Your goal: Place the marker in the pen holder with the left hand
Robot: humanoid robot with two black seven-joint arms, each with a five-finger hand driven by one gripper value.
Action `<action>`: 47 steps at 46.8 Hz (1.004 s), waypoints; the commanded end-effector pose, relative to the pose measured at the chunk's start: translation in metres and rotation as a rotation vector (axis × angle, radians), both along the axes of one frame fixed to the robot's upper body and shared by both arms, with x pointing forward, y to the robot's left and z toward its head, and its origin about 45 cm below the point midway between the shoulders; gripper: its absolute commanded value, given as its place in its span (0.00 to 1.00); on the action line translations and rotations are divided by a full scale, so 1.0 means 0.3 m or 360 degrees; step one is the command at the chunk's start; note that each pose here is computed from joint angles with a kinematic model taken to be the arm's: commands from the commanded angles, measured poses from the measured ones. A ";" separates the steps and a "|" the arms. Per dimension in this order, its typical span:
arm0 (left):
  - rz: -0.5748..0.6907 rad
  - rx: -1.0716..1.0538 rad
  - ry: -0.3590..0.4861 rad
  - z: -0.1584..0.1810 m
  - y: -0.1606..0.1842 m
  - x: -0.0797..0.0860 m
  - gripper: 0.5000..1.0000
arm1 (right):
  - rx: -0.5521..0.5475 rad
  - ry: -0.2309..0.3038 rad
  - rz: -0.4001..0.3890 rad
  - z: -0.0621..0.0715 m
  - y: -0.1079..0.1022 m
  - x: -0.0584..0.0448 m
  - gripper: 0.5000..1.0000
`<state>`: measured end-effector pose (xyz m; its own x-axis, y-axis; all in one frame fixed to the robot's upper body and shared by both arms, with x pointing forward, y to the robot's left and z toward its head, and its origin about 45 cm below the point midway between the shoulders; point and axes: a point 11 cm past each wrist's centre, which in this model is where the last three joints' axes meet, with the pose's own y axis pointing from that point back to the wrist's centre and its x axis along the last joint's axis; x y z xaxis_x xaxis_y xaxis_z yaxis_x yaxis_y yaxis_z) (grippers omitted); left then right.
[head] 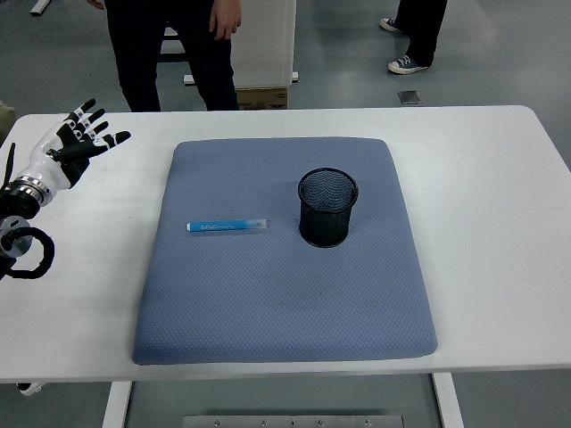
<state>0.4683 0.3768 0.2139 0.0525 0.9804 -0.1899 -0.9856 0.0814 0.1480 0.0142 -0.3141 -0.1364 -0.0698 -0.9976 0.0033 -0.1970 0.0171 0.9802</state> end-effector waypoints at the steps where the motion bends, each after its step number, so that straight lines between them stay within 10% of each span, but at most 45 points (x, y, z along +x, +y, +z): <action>1: -0.0001 -0.0003 -0.0001 0.000 0.000 0.000 1.00 | 0.0000 0.0000 0.0000 0.000 0.000 0.000 1.00; 47: 0.0029 0.0001 -0.0030 0.028 0.036 0.002 1.00 | 0.0002 0.0000 0.0000 0.000 0.000 0.000 1.00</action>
<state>0.4692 0.3878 0.2234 0.0377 0.9795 -0.1980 -0.9901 0.0634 0.1250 0.0142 -0.3141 -0.1364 -0.0698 -0.9976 0.0034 -0.1970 0.0171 0.9802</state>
